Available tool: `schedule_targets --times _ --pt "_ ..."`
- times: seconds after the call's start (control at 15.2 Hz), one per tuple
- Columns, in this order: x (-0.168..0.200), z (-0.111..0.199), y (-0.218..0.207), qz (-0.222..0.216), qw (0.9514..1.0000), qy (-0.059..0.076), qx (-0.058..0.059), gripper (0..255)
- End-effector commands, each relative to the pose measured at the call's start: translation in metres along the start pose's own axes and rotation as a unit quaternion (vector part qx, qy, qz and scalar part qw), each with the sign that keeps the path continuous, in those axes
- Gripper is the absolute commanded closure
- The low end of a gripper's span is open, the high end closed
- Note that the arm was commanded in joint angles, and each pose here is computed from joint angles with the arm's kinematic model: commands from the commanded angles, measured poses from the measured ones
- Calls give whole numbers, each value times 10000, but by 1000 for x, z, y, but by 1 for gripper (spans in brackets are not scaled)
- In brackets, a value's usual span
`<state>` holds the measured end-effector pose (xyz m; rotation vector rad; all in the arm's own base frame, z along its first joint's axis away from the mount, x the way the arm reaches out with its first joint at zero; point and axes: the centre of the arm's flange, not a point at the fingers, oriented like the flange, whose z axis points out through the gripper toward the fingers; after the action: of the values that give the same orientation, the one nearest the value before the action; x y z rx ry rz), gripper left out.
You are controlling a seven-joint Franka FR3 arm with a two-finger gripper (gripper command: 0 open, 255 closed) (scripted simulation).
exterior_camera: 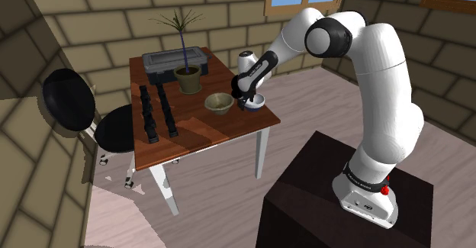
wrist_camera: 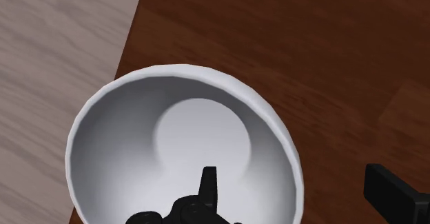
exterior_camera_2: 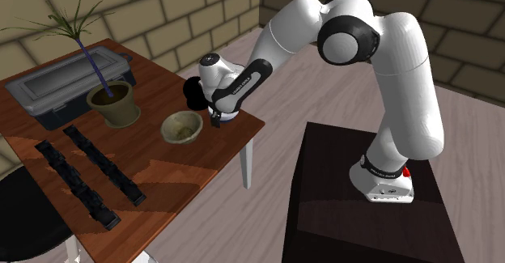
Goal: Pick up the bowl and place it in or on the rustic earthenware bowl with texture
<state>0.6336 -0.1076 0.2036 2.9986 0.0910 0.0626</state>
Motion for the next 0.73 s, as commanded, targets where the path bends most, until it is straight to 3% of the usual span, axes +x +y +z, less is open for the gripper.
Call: schedule_targets --times 0.0,0.07,0.13,0.66 --pt "0 0 0 0 10000 1 0 0" --pt "0 0 0 0 10000 0 0 0" --pt "0 0 0 0 10000 0 0 255" --pt "0 0 0 0 10000 0 0 255"
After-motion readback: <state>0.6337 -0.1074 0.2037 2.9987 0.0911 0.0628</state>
